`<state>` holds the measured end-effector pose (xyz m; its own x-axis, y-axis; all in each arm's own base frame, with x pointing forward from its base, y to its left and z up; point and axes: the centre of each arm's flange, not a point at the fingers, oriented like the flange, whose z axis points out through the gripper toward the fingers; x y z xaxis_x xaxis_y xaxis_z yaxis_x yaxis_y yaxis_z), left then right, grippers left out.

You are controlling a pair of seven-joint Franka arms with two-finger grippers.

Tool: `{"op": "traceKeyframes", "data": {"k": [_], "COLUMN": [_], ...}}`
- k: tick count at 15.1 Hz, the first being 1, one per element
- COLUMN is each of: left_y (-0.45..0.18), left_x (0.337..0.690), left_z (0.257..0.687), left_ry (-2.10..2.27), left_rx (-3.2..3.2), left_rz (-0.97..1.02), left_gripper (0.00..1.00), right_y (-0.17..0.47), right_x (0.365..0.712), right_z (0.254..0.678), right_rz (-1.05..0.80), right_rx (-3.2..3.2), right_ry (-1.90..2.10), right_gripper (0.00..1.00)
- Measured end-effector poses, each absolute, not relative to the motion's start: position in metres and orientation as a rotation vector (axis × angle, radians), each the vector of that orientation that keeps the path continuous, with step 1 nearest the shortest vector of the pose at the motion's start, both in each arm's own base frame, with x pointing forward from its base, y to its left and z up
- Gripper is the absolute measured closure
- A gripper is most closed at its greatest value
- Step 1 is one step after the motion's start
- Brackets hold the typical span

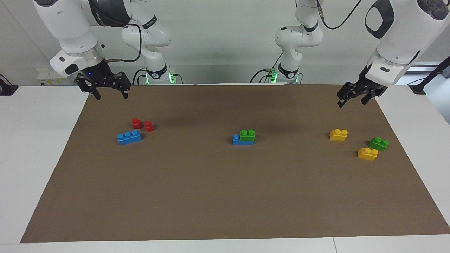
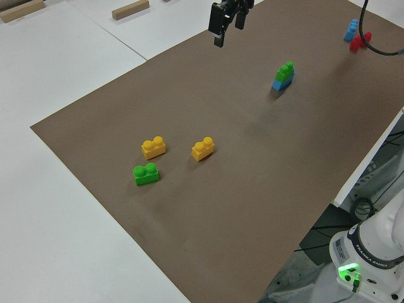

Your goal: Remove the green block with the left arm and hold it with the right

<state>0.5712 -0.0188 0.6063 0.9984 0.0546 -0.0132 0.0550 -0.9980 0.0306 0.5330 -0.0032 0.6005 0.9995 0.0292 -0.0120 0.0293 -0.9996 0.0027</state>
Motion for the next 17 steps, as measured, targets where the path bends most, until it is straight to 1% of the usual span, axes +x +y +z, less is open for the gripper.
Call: {"op": "traceKeyframes", "data": {"k": [9,12,14,17], "left_y": [-0.019,-0.019,-0.019,-0.018], "left_x": [0.568,0.568,0.567,0.567], "left_z": [0.613,0.614,0.614,0.614], "left_ry": [0.085,0.085,0.085,0.086], "left_rx": [3.108,3.108,3.108,3.108], "left_rz": [-0.003,0.0,0.0,0.001], "left_gripper": [0.0,0.0,0.0,0.0], "right_y": [-0.008,0.005,0.032,0.075], "right_x": [0.533,0.536,0.539,0.543], "right_z": [0.6,0.599,0.592,0.569], "right_rz": [-0.022,0.016,0.045,-0.018], "right_rx": [3.139,3.124,3.099,3.072], "right_ry": [0.023,-0.302,-0.527,-0.9], "right_gripper": [0.0,0.0,0.0,0.01]}}
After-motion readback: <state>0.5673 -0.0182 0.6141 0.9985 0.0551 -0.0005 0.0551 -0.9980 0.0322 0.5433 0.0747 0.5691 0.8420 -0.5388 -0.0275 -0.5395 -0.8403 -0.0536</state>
